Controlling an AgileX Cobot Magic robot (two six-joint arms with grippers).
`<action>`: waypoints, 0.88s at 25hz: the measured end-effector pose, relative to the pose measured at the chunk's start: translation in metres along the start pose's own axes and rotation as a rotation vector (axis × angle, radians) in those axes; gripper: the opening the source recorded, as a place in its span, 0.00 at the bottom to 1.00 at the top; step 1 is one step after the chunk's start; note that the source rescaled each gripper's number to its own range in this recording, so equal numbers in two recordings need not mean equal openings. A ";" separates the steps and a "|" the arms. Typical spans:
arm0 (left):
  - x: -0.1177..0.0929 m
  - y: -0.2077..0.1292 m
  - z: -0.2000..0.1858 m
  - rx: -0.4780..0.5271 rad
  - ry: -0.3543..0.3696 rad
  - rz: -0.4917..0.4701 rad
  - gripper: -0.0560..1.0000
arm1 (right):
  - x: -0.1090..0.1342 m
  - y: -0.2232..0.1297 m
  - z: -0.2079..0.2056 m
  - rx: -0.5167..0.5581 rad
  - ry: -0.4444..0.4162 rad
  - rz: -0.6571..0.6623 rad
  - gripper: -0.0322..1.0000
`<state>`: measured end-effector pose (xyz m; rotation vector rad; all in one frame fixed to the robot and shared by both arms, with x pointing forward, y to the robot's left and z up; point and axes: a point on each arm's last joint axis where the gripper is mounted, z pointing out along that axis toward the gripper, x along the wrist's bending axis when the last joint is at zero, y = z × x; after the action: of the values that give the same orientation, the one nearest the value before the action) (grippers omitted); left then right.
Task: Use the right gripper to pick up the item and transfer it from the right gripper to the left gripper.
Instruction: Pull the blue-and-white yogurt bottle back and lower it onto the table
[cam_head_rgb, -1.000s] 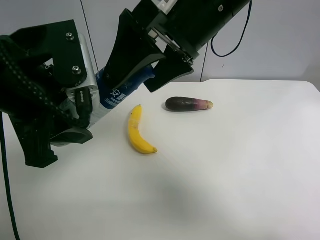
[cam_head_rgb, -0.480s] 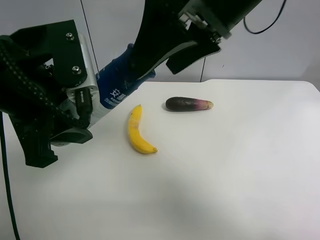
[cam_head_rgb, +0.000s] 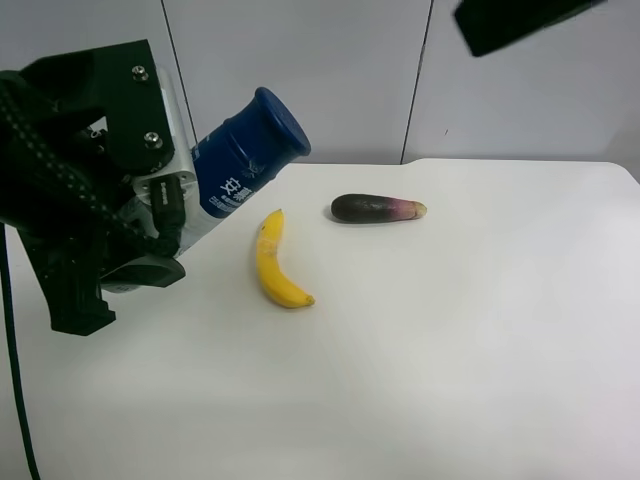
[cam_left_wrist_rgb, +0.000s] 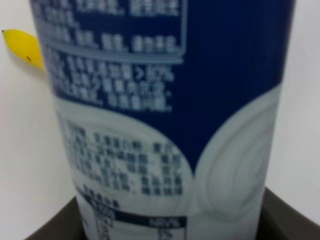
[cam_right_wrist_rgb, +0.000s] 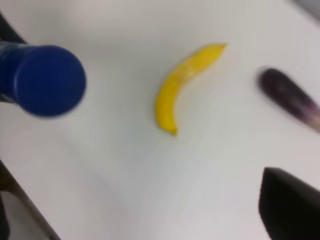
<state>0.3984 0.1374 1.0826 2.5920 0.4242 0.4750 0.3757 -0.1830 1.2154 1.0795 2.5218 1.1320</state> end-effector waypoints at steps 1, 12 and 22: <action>0.000 0.000 0.000 0.000 0.000 0.000 0.06 | 0.002 -0.013 -0.005 0.000 -0.009 0.003 0.95; 0.000 0.000 0.000 0.000 0.000 0.000 0.06 | 0.013 -0.160 -0.026 -0.017 -0.091 -0.027 0.95; 0.000 0.000 0.000 0.000 0.000 0.000 0.06 | 0.011 -0.228 -0.009 -0.153 -0.140 -0.028 0.95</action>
<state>0.3984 0.1374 1.0826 2.5920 0.4242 0.4750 0.2387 -0.2835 1.0621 1.0418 2.2960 1.1774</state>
